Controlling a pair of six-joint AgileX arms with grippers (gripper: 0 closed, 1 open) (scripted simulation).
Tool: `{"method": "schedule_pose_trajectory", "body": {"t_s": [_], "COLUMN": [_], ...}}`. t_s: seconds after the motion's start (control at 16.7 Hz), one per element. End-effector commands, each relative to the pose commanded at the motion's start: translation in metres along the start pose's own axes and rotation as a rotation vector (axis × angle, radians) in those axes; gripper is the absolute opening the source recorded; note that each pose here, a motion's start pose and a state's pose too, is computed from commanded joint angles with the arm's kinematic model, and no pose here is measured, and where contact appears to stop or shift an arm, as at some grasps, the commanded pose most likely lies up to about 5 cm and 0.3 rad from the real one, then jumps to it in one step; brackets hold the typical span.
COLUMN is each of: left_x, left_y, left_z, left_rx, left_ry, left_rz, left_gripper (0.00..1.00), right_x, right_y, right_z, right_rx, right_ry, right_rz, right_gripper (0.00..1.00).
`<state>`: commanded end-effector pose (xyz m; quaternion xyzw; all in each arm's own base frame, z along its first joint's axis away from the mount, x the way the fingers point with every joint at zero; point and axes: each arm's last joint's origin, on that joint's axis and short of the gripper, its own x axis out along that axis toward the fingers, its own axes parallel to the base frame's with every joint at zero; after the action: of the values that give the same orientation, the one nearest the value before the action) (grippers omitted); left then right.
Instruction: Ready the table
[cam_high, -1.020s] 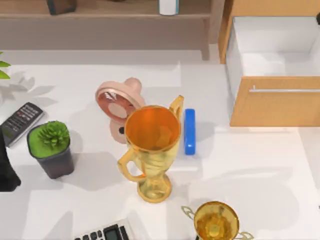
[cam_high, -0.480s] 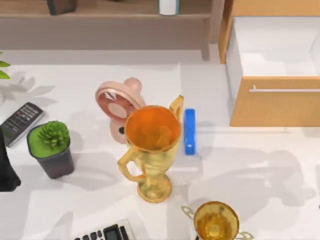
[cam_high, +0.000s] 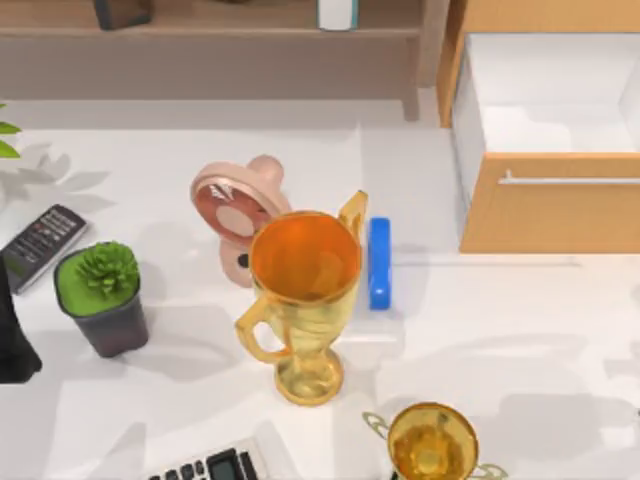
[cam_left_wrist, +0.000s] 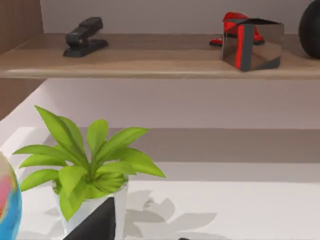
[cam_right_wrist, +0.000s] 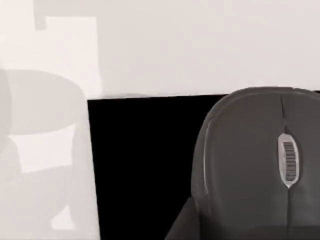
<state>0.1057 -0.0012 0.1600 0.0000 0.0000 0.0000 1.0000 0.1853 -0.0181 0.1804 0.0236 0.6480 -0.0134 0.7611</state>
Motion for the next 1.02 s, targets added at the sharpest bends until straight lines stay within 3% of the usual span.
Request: {"method": "schedule_pose_trajectory", "body": {"t_s": [0.36,1.02], "left_x": [0.000,0.000], "left_y": [0.000,0.000], "left_z": [0.000,0.000], "left_rx": [0.000,0.000], "left_ry": [0.000,0.000], "left_rz": [0.000,0.000], "left_gripper": [1.00,1.00], "right_x": [0.022,0.020], "right_y": [0.004,0.002], "right_z": [-0.033,-0.030], "right_rx": [-0.068,-0.042], "right_ry": [0.058,0.039], "right_rz": [-0.010,0.006], "right_gripper": [0.00,0.00]}}
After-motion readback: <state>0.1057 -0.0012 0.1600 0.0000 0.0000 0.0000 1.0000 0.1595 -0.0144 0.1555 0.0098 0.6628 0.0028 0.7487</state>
